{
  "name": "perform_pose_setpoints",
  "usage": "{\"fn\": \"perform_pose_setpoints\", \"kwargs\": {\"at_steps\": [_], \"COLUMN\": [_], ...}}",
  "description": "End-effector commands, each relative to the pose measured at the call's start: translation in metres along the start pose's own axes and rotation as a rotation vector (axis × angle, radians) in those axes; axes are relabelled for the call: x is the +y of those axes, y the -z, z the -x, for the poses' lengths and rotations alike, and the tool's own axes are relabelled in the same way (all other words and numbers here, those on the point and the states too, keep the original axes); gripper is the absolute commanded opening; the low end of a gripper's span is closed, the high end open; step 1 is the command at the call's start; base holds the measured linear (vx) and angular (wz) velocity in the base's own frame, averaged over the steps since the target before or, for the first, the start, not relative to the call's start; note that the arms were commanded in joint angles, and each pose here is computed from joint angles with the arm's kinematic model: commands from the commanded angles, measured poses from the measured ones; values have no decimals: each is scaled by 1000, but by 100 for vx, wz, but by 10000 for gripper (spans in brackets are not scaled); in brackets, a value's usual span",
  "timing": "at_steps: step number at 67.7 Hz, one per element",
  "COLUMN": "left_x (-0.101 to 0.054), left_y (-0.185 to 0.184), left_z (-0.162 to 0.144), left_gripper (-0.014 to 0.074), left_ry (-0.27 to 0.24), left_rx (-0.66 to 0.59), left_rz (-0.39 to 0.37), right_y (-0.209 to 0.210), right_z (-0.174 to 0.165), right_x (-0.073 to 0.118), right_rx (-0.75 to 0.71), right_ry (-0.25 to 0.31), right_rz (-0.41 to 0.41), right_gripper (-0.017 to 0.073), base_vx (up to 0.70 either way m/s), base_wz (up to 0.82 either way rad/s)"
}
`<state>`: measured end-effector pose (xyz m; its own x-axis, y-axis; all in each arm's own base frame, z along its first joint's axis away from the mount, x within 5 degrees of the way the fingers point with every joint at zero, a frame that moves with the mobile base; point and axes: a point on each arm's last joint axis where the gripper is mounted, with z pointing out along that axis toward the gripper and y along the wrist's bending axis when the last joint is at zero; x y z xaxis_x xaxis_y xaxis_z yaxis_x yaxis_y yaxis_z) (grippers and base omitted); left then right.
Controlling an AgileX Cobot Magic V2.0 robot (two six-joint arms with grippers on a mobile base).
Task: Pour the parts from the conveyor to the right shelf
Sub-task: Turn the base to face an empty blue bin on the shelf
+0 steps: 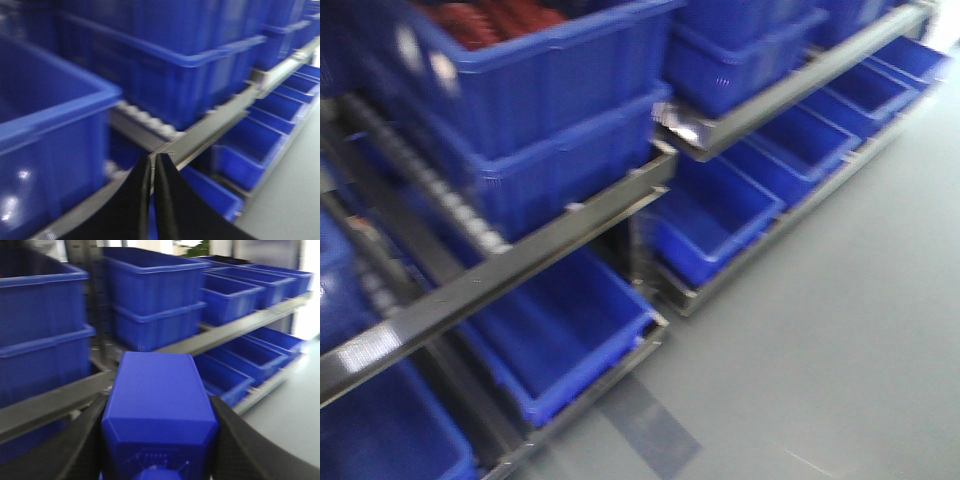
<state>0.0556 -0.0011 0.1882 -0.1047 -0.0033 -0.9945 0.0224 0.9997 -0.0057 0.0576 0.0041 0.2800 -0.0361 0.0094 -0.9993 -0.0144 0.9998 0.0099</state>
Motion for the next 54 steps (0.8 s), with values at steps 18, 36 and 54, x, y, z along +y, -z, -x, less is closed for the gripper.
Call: {"fn": "perform_pose_setpoints", "kwargs": {"at_steps": [18,36,54], "left_x": [-1,-1,-1], "left_y": [2,2,2], "left_z": [13,13,13], "left_gripper": [-6,-6,-6], "left_ry": [8,8,8], "left_rx": [-96,-96,-96], "left_rz": [-8,-8,-8], "right_y": [1,1,1], "right_z": [14,14,14], "right_x": [-2,-2,-2], "right_rx": [-86,-86,-86], "right_ry": [-3,-3,-3], "right_rz": [-26,-26,-26], "right_gripper": [-5,-5,-5], "base_vx": [20,12,6], "base_wz": [89,84,71]}}
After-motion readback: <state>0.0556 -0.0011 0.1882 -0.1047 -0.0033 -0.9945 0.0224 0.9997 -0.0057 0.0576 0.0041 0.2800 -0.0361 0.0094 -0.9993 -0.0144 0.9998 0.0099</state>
